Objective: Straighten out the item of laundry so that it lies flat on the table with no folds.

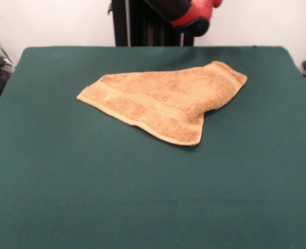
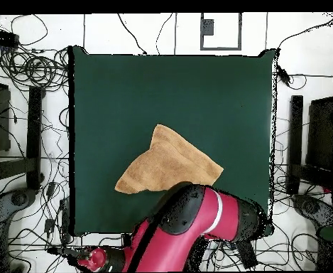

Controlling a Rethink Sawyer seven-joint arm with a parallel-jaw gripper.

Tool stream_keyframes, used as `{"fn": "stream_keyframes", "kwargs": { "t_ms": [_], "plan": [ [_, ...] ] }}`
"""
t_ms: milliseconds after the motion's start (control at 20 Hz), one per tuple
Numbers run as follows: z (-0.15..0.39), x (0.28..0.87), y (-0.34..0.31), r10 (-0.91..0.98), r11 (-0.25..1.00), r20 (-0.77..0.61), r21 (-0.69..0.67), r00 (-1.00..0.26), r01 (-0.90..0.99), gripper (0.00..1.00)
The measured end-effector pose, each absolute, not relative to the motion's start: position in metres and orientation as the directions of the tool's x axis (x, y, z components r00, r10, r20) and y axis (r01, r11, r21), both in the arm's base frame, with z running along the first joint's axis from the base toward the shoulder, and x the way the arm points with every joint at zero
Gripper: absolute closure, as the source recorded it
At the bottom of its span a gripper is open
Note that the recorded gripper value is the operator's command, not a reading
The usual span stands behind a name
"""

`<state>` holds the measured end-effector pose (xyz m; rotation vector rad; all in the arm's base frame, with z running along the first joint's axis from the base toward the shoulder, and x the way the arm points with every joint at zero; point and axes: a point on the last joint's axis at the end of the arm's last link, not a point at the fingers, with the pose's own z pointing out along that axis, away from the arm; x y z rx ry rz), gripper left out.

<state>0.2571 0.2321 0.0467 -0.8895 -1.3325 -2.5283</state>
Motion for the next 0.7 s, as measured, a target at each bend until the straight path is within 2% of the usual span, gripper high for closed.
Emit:
{"fn": "stream_keyframes", "kwargs": {
  "t_ms": [300,400,700],
  "plan": [
    [0.0476,0.2558,0.2355,0.268,-0.415,0.479,0.84,-0.836,0.348,0.0],
    [0.0472,0.2562,0.2354,0.32,-0.32,0.378,0.906,-0.869,0.276,0.0],
    [0.0481,0.2569,0.2304,0.362,-0.202,0.216,0.968,-0.907,0.15,0.0]
  ]
}}
